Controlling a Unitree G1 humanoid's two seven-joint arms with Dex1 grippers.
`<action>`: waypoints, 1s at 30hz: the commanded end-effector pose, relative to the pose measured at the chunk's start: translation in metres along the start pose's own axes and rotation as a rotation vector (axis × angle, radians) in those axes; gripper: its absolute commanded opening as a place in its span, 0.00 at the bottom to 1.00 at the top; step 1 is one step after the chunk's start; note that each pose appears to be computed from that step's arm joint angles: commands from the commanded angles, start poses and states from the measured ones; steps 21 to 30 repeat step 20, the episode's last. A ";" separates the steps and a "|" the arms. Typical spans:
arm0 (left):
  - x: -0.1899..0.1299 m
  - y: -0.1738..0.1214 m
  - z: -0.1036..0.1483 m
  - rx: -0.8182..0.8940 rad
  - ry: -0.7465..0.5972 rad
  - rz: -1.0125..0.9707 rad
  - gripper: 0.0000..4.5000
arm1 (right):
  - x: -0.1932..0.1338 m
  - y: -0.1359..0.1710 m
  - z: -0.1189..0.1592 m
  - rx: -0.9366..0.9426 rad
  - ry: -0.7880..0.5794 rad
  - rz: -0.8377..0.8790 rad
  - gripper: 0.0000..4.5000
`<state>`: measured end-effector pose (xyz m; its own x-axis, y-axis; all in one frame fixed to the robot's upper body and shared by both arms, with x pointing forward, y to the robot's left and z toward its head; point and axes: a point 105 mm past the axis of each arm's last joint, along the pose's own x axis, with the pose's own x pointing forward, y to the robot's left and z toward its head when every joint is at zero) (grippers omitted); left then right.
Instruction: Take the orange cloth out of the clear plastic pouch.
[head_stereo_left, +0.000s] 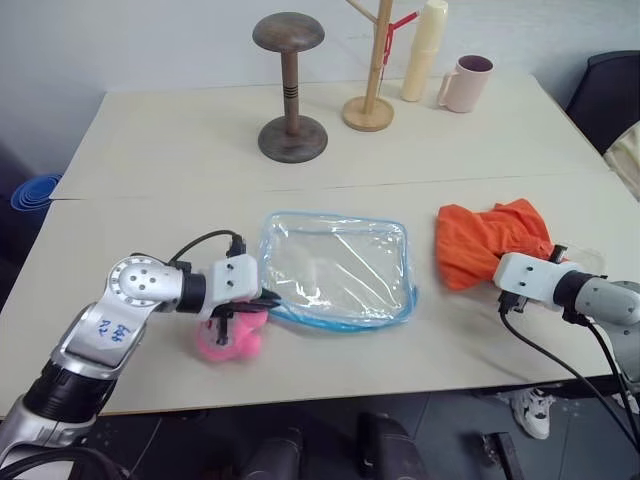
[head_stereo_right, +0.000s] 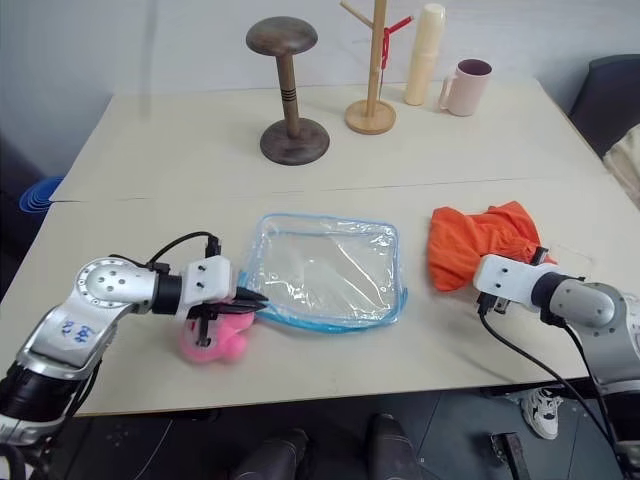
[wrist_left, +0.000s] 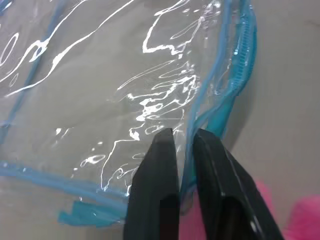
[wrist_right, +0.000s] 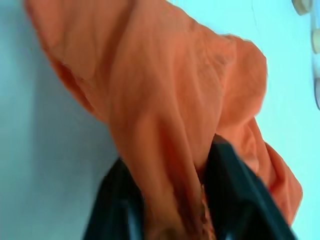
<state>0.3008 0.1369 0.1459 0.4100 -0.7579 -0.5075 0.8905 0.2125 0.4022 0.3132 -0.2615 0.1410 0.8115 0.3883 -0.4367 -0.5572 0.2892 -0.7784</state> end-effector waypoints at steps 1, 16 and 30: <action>-0.006 0.014 0.011 -0.040 -0.043 0.084 0.41 | -0.017 -0.009 0.013 0.018 -0.031 -0.002 0.65; -0.141 0.038 -0.004 -0.357 -0.155 0.131 0.99 | -0.139 -0.033 -0.024 0.881 -0.054 -0.013 1.00; -0.173 0.047 -0.026 -0.354 -0.057 0.202 0.99 | -0.165 -0.030 -0.040 0.966 -0.033 -0.014 1.00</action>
